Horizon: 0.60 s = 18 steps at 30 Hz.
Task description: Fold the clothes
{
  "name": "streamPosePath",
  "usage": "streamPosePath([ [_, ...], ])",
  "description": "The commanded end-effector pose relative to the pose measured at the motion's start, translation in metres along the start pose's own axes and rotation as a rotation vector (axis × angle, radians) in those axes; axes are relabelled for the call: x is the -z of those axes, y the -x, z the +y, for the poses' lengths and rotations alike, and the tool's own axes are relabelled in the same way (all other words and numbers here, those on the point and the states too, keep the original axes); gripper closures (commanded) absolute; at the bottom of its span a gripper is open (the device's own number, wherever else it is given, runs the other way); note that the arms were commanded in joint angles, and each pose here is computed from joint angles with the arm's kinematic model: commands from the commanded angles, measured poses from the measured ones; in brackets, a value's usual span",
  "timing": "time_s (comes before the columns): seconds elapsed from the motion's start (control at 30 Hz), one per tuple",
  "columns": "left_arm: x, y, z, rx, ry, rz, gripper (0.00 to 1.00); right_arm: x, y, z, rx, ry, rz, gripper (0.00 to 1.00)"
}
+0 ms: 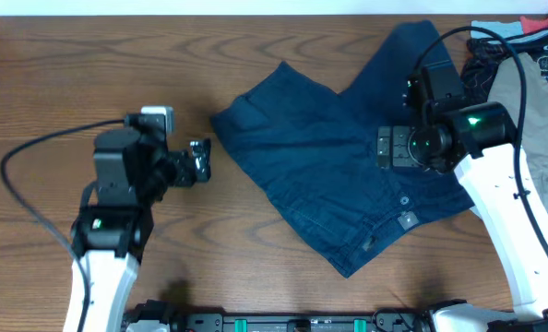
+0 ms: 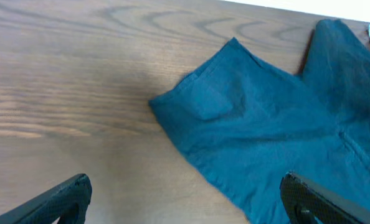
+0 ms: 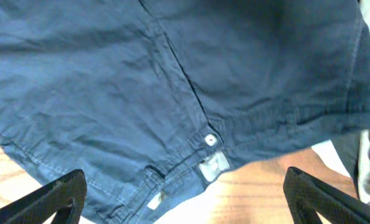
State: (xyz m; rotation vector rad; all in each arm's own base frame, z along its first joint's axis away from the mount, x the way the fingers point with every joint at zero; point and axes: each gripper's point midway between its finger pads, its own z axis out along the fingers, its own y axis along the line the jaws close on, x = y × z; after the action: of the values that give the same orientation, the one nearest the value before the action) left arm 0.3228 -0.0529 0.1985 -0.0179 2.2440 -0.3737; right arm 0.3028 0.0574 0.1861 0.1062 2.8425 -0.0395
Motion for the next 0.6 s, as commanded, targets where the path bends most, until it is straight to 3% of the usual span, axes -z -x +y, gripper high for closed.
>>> streamPosePath([
  [0.0, -0.024, -0.002, 0.001, 0.115, -0.022, 0.050, 0.02, -0.002, -0.003, -0.006, -0.047, -0.019, 0.013, 0.01],
  [0.2, -0.078, -0.032, -0.005, 0.314, -0.121, 0.206, 0.02, -0.002, -0.006, -0.008, -0.046, -0.024, 0.026, 0.01],
  [0.4, -0.122, -0.085, 0.013, 0.657, -0.016, 0.390, 0.02, -0.002, -0.006, -0.008, -0.046, -0.024, 0.028, 0.01],
  [0.57, -0.144, -0.113, 0.009, 0.722, -0.007, 0.475, 0.02, -0.002, -0.006, -0.008, -0.046, -0.024, 0.027, 0.01],
])
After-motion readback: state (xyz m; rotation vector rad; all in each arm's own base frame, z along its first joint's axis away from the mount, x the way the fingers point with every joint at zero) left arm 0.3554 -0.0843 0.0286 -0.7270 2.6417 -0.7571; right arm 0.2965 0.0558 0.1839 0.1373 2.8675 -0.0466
